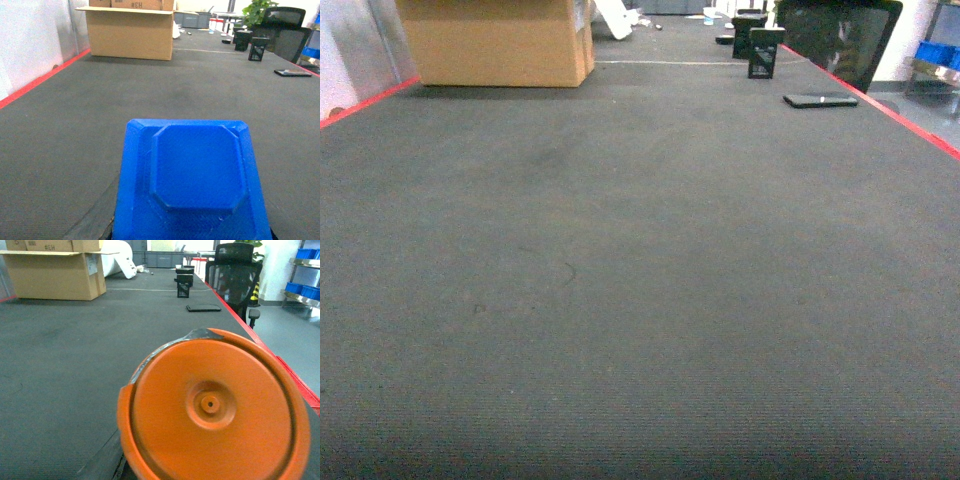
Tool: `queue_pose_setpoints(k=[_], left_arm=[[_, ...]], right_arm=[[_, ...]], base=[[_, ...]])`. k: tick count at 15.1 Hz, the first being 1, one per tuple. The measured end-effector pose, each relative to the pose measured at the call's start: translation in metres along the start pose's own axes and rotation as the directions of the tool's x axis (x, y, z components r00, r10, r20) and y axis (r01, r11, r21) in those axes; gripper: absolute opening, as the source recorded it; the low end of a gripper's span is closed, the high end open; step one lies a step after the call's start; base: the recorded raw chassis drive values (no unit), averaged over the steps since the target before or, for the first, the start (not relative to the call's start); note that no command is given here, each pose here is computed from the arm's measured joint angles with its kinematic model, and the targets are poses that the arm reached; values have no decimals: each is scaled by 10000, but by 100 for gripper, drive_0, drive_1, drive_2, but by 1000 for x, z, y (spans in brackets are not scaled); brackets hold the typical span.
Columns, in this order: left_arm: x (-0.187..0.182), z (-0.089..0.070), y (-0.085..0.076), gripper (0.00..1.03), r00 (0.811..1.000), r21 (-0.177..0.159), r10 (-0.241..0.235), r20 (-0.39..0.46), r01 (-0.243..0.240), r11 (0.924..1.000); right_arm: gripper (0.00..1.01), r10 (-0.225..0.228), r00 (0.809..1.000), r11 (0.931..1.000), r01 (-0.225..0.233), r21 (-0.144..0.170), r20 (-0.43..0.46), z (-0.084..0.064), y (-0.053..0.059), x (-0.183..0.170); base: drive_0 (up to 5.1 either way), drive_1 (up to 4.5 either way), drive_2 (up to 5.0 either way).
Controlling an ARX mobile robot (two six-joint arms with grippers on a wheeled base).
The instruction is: Sort blue parts and orange caps into right shelf containers
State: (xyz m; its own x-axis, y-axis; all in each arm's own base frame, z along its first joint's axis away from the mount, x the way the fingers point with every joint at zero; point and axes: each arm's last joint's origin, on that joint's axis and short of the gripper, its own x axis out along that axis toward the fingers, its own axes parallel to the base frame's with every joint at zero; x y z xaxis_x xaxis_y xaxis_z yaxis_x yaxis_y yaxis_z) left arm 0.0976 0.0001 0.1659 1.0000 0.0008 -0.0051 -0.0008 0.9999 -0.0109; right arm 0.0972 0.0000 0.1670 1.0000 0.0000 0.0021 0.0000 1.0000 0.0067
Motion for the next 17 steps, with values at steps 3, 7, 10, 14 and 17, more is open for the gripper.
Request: queue_pose_setpoints(k=[3,7,10,14,17], left_arm=[[0,0,0,42,10000,0,4,4,-4,10000],[0,0,0,42,10000,0,8,4,-8,10000],[0,0,0,42,10000,0,8,0,-8,10000],[0,0,0,42,10000,0,8,0,-8,10000],[0,0,0,42,10000,0,8,0,-8,10000]], right_arm=[[43,8,10000,10000,-8,0,0,0,0,0],[43,4,10000,10000,-4,0,0,0,0,0],[43,4,10000,10000,-4,0,0,0,0,0],[43,4,10000,10000,-4,0,0,0,0,0],[43,4,10000,10000,-4,0,0,0,0,0]], base=[[0,0,0],[0,0,0],[-157,-157,-157],[-153,-153,-153],[-159,-159,-159]])
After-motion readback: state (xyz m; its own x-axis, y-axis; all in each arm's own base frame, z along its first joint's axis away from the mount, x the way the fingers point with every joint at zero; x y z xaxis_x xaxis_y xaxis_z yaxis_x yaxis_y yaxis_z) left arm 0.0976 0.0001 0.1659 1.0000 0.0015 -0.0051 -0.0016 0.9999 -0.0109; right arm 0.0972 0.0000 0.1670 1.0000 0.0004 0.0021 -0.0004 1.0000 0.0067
